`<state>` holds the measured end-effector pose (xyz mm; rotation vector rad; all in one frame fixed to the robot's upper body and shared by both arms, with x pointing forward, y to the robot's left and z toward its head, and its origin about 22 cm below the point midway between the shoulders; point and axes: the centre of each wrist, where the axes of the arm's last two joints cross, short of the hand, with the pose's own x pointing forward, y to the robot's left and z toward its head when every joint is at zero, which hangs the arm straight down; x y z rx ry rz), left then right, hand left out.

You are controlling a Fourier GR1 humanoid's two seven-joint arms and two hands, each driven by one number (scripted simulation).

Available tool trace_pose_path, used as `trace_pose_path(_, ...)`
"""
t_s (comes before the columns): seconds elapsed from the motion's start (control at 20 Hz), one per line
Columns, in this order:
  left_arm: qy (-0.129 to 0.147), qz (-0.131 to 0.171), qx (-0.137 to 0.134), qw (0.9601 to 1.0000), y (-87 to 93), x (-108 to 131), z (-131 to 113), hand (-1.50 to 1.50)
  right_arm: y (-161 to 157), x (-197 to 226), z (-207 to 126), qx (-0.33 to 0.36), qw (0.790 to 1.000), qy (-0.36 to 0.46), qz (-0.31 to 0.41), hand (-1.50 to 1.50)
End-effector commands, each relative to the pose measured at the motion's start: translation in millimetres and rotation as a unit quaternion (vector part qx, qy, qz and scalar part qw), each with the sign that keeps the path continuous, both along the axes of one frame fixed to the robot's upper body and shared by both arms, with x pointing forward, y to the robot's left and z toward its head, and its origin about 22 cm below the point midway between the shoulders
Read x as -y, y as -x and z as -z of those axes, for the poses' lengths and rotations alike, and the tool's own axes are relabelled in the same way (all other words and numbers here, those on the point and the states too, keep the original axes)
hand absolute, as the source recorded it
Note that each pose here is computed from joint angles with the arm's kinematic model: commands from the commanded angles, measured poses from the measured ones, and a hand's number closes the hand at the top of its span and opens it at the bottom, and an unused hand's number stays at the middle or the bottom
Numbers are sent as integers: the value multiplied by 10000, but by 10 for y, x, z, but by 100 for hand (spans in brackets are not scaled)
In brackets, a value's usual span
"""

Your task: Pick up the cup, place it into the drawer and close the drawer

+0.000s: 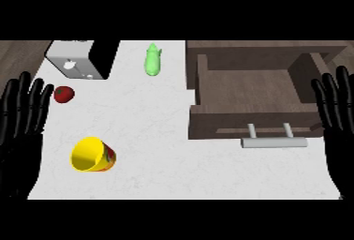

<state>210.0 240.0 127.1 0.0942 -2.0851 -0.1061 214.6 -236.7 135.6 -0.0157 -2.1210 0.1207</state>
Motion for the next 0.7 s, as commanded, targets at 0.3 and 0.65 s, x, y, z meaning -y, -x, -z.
trace_pose_path(0.3, 1184, 401, -966, 9874, 321, -186, 349, -150, 44, 91, 114, -715, 9964, 300, -340, -150)
trace_pose_path(0.65, 1429, 349, -1136, 9826, 314, -479, 559, -150, -41, 93, 120, -791, 9956, 203, -458, -150)
